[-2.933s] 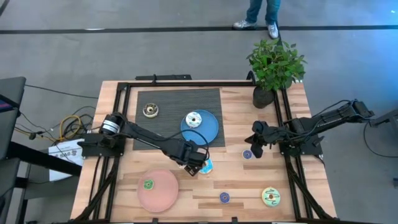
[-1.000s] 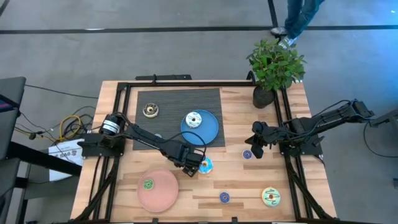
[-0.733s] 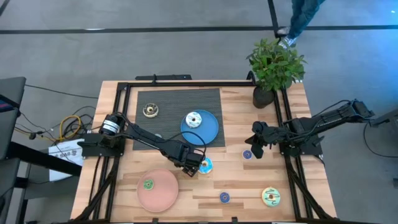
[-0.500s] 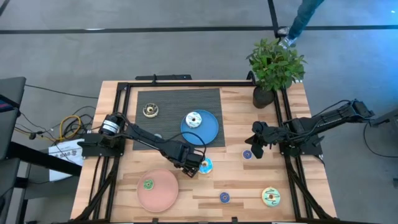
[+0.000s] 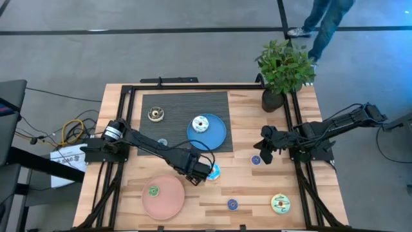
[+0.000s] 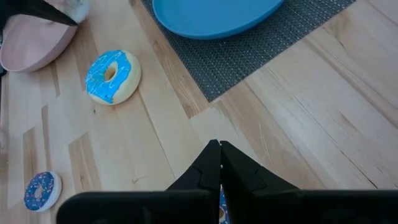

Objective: Pick & Place donuts
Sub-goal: Put the small white donut on the pink plate

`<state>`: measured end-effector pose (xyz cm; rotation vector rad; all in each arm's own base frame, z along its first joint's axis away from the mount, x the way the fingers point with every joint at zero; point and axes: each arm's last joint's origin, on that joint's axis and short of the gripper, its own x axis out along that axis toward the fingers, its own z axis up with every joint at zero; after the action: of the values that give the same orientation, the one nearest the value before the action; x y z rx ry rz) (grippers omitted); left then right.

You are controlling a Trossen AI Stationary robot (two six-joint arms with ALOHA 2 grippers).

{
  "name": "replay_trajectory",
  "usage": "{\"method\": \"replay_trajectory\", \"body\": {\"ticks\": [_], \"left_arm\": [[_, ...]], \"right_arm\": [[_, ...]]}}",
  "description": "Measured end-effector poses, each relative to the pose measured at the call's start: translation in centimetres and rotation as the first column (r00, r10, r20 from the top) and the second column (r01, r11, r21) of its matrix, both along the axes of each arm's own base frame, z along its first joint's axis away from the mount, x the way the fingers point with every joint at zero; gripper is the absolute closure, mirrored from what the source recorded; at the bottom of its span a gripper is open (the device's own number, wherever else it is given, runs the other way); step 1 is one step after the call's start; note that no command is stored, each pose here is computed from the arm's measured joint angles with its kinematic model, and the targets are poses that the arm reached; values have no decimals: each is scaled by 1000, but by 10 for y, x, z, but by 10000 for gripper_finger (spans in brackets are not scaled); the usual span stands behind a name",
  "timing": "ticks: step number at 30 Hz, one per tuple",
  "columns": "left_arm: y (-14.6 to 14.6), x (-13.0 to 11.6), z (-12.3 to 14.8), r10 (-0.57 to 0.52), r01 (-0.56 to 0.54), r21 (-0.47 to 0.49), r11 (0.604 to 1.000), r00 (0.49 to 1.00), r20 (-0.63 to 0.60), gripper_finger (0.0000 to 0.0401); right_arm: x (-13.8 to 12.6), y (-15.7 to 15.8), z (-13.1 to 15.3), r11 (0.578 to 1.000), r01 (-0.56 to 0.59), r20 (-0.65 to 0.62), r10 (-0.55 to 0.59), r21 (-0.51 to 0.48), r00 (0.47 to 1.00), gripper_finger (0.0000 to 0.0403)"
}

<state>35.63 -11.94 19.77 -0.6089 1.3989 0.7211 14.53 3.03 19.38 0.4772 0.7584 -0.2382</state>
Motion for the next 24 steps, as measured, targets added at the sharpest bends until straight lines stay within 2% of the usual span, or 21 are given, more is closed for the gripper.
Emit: {"method": "replay_trajectory", "body": {"ticks": [8,16,24], "left_arm": [[-29,-12,22,-64,65,34,997,998,-29,178],[-62,-37,23,-49,55,66,996,995,-87,178],[-99,-62,23,-64,70,73,995,995,-81,178]], "right_arm": [[0,0,0,1000,2,1,-2,1,1000,403],[1,0,1,998,43,18,-44,47,999,403],[6,1,7,996,47,92,-54,79,994,403]]}}
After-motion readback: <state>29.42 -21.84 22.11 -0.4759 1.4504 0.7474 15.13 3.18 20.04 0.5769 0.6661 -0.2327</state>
